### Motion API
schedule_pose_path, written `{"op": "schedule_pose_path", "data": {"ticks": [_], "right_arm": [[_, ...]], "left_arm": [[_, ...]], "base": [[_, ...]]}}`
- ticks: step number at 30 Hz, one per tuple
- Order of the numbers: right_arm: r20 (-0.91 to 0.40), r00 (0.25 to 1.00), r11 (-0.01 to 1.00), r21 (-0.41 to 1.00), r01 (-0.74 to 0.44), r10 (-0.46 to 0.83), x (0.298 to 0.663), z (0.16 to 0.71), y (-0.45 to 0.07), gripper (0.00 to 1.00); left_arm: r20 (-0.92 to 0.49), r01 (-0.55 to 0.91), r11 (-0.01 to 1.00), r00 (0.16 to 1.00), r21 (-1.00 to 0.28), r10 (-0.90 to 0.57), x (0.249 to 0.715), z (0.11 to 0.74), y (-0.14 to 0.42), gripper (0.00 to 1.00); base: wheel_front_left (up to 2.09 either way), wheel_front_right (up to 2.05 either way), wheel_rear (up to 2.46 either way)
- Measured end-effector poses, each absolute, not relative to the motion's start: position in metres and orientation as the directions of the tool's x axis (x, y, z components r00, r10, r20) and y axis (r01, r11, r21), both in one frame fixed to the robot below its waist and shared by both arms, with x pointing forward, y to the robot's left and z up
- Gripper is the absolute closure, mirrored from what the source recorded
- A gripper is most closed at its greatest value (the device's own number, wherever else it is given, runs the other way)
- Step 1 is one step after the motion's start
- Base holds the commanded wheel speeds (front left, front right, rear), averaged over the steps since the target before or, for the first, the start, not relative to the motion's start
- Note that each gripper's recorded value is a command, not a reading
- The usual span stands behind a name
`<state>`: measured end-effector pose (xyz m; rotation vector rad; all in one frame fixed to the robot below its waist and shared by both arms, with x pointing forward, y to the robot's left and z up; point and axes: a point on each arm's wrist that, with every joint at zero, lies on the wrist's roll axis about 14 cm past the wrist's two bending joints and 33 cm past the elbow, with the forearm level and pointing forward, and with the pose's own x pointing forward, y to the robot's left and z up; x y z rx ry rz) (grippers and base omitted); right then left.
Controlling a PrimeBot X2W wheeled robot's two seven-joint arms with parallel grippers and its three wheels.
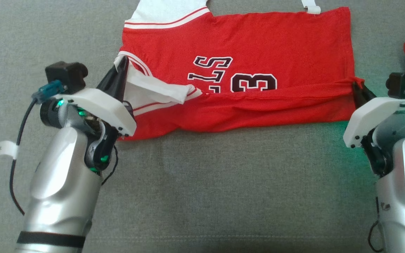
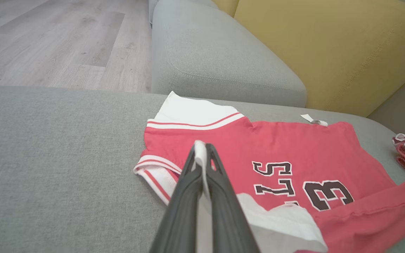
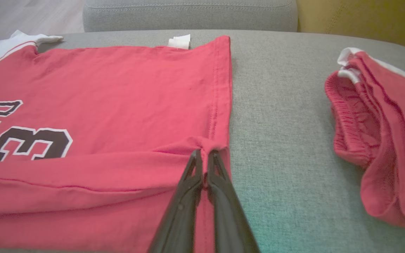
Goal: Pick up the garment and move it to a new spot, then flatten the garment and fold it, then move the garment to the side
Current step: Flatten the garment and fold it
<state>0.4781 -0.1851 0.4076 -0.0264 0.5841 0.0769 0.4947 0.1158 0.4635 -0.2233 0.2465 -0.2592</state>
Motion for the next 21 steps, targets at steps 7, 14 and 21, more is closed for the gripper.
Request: {"op": "schedule_pose_path", "data": {"ticks": [7,14,21], "right_arm": [[-0.574,0.816,0.997,0.000,-0.079,0.064,0.479,0.400,-0.187,1.00],[-0.557,0.828,0.997,-0.002,-0.081,0.066,0.487,0.404,-0.187,0.74],[-0.514,0.854,0.997,0.005,-0.083,0.074,0.501,0.414,-0.184,0.00]], "left_arm": [[-0.191,0.224,0.943,0.943,-0.245,-0.273,0.504,0.466,0.115,1.00],[-0.221,0.212,0.945,0.937,-0.250,-0.269,0.506,0.455,0.116,1.00],[-0.233,0.208,0.947,0.935,-0.246,-0.266,0.509,0.450,0.116,0.03]], "base": [[0.00,0.00,0.00],[0.00,0.00,0.00],[0.00,0.00,0.00]]}}
